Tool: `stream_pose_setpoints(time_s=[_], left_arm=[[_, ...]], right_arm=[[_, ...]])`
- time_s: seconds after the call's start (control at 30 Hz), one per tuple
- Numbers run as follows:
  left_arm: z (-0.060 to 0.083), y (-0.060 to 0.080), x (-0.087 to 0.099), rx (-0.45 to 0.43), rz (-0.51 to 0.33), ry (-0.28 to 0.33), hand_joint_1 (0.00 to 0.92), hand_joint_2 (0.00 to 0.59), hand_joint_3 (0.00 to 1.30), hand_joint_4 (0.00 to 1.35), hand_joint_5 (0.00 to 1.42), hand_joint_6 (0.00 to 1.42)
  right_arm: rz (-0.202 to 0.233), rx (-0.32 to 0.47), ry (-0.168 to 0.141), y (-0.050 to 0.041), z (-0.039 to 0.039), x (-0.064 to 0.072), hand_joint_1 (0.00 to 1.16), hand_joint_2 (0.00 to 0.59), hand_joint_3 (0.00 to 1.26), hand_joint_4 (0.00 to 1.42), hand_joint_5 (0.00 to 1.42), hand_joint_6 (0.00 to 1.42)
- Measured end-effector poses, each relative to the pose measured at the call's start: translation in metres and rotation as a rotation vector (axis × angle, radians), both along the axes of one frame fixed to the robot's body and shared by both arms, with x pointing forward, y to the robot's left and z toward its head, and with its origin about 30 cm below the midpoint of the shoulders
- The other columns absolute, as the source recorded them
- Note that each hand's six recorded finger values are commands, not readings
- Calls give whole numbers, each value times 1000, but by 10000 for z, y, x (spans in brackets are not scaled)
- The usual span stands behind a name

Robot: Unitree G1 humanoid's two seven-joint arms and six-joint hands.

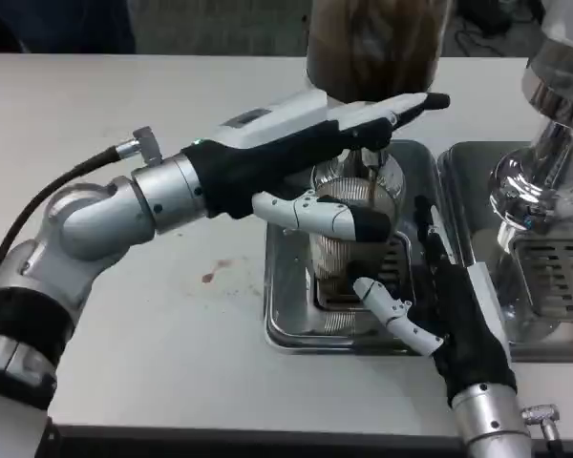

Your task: Grasp the cup under the faucet to collect the drink, then remove the cup.

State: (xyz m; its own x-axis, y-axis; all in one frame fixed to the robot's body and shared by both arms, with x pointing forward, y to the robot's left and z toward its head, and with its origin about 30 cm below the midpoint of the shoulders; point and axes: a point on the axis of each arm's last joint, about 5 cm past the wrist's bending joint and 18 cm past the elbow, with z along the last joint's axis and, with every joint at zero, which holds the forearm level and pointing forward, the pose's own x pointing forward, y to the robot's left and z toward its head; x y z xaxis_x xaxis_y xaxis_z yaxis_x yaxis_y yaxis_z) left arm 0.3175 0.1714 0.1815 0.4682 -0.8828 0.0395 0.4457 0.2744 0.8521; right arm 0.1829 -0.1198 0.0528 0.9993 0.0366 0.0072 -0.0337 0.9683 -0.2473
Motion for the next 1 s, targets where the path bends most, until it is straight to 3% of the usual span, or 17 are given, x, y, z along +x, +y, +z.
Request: stream_pose_setpoints(time_s=[0.5, 0.73, 1.0], left_arm=[[-34, 57, -31, -28, 15, 11, 0, 41, 27, 0, 32, 9], [-65, 155, -28, -48, 59, 83, 0, 39, 42, 0, 37, 19], [-94, 231, -19, -137, 79, 183, 0, 45, 60, 0, 58, 33]], right_arm=[[13, 6, 4, 7, 5, 71, 574, 241, 0, 0, 0, 0], [9, 9, -1, 0, 8, 74, 574, 241, 0, 0, 0, 0], [6, 12, -6, -6, 11, 75, 573, 246, 0, 0, 0, 0]])
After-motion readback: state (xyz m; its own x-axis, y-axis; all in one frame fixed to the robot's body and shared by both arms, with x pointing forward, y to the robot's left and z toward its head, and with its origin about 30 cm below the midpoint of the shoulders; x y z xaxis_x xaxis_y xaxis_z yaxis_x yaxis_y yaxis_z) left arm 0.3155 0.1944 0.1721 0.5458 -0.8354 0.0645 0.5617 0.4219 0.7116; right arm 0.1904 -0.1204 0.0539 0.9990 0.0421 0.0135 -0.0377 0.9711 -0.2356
